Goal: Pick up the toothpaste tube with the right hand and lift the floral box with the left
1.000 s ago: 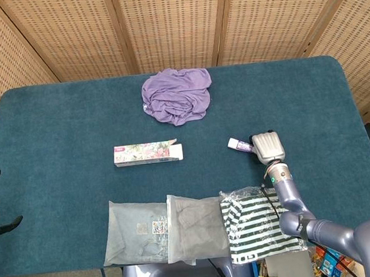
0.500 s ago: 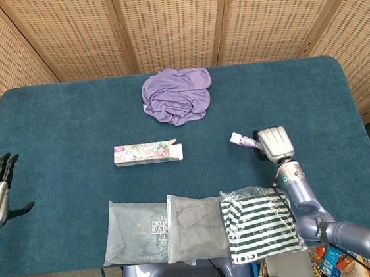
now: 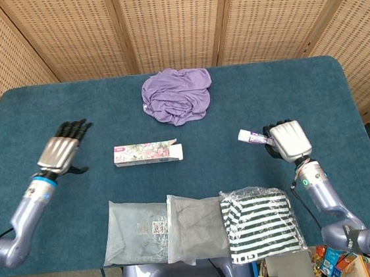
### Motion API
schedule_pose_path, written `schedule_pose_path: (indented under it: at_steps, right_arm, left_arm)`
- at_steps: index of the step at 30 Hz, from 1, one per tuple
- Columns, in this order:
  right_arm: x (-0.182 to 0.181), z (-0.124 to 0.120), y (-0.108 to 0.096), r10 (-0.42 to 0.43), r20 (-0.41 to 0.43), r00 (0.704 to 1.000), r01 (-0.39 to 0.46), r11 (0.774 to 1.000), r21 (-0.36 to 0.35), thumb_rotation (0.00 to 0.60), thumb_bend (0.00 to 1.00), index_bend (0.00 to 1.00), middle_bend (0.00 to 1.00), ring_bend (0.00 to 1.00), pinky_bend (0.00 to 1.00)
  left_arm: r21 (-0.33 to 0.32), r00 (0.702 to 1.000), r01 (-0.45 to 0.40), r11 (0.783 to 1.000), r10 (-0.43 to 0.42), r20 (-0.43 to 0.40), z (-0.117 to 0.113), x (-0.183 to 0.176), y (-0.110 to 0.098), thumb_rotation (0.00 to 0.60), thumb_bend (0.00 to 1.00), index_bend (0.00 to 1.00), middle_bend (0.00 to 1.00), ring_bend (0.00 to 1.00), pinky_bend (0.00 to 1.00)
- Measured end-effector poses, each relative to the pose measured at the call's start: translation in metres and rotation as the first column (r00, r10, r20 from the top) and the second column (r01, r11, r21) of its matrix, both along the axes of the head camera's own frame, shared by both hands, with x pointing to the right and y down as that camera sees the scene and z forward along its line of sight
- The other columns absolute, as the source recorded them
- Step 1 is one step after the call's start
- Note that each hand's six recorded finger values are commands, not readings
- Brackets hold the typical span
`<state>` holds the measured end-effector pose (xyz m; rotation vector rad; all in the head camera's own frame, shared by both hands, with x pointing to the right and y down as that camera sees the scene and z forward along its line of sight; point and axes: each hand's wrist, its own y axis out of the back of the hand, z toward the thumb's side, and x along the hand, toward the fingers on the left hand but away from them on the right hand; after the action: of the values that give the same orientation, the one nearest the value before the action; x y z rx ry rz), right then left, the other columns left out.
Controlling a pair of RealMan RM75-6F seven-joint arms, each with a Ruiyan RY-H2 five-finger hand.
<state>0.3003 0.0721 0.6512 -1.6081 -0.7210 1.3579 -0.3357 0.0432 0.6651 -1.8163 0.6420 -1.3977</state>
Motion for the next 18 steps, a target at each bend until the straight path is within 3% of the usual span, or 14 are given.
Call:
schedule_pose_path:
  at_steps: [8,15,18]
  right_arm:
    - [-0.004,-0.008,0.004,-0.035,-0.017,0.999,0.035,0.999,0.013,0.6,0.64,0.62,0.63,0.51,0.45]
    - [-0.003,-0.01,0.003,-0.046,-0.027,0.999,0.046,0.999,0.023,0.6,0.64,0.62,0.63,0.51,0.45]
    - [-0.002,-0.011,0.003,-0.046,-0.026,0.999,0.047,0.999,0.026,0.6,0.64,0.62,0.63,0.51,0.45]
  left_arm:
    - [-0.122,0.998,-0.04,0.992,0.035,-0.046,0.057,0.078,-0.016,0.6,0.18,0.0,0.0,0.0,0.0]
    - [-0.158,0.998,-0.056,0.986,0.052,-0.026,0.079,0.108,-0.017,0.6,0.18,0.0,0.0,0.0,0.0]
    - [-0.159,0.998,-0.055,0.986,0.054,-0.011,0.085,0.113,-0.017,0.6,0.18,0.03,0.01,0.02,0.11]
